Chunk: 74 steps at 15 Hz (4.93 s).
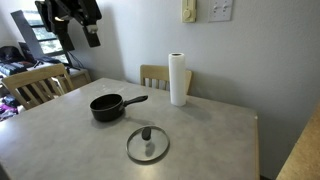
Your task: Cover the pot
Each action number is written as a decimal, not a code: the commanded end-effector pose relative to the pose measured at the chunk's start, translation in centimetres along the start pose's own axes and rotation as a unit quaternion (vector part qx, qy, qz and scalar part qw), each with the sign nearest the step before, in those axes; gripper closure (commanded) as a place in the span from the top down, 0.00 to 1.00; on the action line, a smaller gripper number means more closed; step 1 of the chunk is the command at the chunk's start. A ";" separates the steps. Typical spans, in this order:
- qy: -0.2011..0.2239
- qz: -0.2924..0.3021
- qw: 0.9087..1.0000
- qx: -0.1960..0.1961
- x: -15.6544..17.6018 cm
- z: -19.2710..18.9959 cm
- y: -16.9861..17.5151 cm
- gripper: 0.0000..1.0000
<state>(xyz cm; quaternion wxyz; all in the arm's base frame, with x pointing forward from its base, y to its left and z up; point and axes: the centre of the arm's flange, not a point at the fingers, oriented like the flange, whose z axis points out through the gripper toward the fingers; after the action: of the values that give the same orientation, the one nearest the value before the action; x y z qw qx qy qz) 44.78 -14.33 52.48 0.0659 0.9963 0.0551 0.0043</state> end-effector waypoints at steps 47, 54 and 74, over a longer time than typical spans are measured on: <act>0.080 -0.111 0.985 0.104 9.7 32.0 4.0 1.00; 0.056 -0.162 0.981 0.091 10.5 34.2 3.0 1.00; 0.032 -0.129 0.988 0.075 11.1 34.8 2.6 0.15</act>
<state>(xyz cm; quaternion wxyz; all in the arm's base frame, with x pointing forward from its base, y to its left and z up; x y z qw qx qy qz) 56.20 -20.26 17.65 -0.0209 0.9801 0.1957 0.0276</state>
